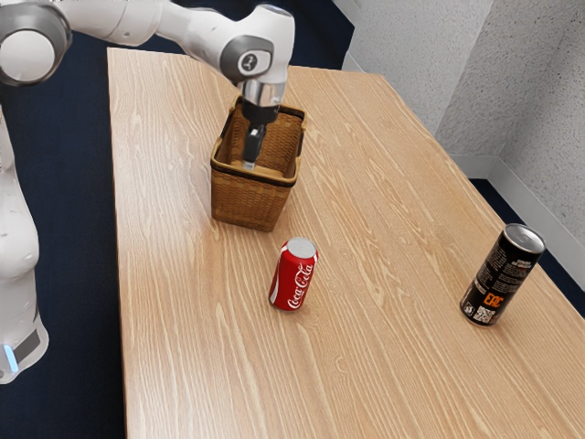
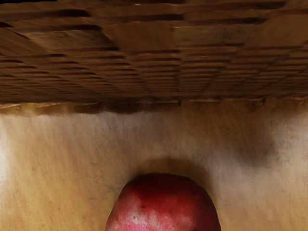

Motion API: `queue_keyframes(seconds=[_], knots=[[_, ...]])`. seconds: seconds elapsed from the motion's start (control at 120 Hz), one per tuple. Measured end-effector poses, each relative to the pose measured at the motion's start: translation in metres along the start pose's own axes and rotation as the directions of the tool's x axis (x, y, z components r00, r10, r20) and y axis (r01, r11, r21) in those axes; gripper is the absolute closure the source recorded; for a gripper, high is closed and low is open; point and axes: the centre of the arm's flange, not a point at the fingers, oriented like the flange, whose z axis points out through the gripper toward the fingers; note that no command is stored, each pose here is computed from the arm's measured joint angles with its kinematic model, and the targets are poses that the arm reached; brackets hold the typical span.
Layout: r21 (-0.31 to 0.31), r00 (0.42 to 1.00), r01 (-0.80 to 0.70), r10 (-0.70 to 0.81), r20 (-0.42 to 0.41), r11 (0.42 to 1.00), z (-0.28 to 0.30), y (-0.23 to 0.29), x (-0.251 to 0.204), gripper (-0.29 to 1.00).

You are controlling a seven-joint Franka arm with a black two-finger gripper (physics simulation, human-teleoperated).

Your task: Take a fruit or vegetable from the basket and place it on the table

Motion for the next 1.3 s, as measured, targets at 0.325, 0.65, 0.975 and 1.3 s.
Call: queue_keyframes(seconds=[0.325, 0.65, 0.975, 1.3], knots=[[0.013, 1.0, 0.012, -0.012, 0.01, 1.0, 0.022, 0.002, 0.002, 0.0], [0.001, 1.0, -0.006, 0.006, 0.012, 1.0, 0.034, 0.01, -0.003, 0.0], [-0.007, 1.0, -0.024, 0.024, 0.02, 1.0, 0.045, 0.015, -0.007, 0.0], [0.019, 0.999, -0.045, 0.044, 0.022, 0.999, 0.062, 0.013, -0.01, 0.0]])
